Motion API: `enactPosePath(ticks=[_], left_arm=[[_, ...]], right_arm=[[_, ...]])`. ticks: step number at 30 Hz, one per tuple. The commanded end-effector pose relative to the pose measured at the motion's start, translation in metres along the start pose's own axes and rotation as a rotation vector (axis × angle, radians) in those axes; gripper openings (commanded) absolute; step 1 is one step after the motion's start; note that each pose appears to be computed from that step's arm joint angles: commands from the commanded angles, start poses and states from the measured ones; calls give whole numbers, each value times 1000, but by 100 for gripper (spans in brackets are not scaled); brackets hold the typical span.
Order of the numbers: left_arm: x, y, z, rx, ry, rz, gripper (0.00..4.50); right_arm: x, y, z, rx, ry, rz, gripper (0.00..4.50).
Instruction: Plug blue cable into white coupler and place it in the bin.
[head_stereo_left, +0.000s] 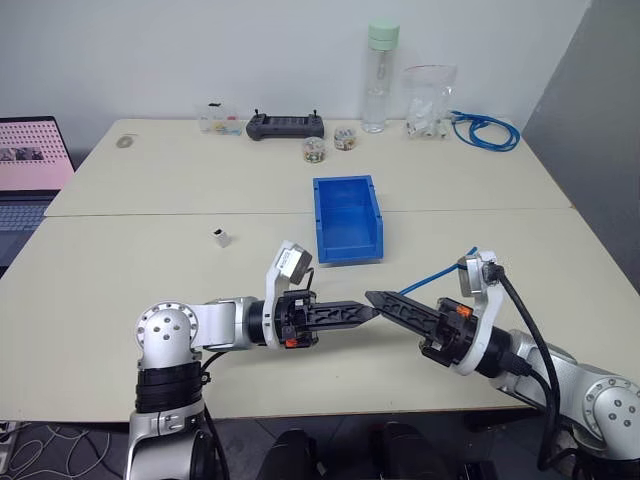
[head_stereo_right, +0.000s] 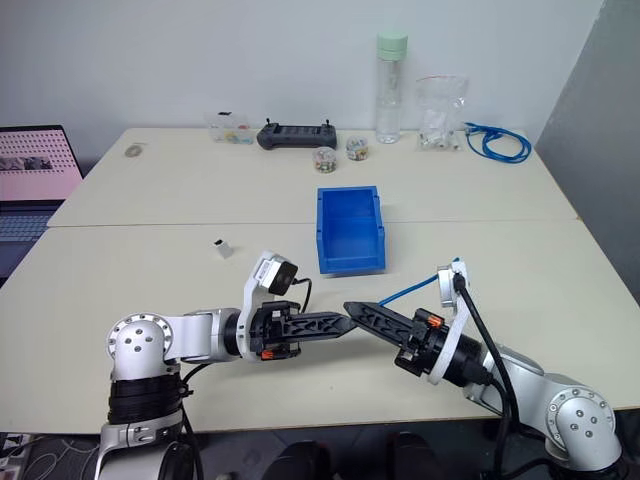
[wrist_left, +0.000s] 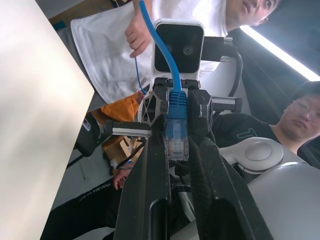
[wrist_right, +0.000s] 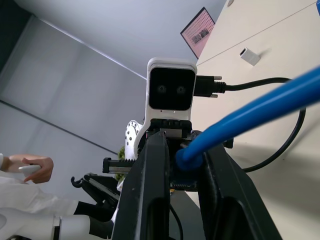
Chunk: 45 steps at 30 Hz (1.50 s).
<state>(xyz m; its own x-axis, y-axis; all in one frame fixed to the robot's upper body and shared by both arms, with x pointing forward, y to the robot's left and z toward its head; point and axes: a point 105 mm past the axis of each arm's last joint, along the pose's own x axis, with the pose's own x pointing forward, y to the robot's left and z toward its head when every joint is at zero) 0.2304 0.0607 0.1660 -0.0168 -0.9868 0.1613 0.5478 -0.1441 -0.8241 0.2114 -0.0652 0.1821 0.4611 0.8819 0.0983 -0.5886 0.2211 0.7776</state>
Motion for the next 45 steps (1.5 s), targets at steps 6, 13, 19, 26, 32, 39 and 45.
enactPosePath(ticks=[6, 13, 19, 26, 32, 39, 45], left_arm=[[1, -4, 1, 58, -5, 19, 108], [-15, -17, -15, 200, 143, 98, 248], [-51, 25, -14, 553, 176, 543, 370], [-115, 70, 50, 858, -344, 1506, 444], [-170, 88, 65, 760, -615, 1985, 444], [-162, 132, 86, 596, -759, 1993, 444], [-142, 153, 111, 526, -822, 1938, 444]], right_arm=[[2, 10, -1, -19, 15, 38, 19], [5, -4, 14, -98, 10, -2, 19], [8, -23, 28, -182, 11, -27, 19], [20, -32, 43, -253, -16, -26, 19], [25, -31, 51, -275, -11, -9, 19], [26, -29, 54, -298, -4, -12, 19], [16, -32, 59, -323, 1, -51, 19]])
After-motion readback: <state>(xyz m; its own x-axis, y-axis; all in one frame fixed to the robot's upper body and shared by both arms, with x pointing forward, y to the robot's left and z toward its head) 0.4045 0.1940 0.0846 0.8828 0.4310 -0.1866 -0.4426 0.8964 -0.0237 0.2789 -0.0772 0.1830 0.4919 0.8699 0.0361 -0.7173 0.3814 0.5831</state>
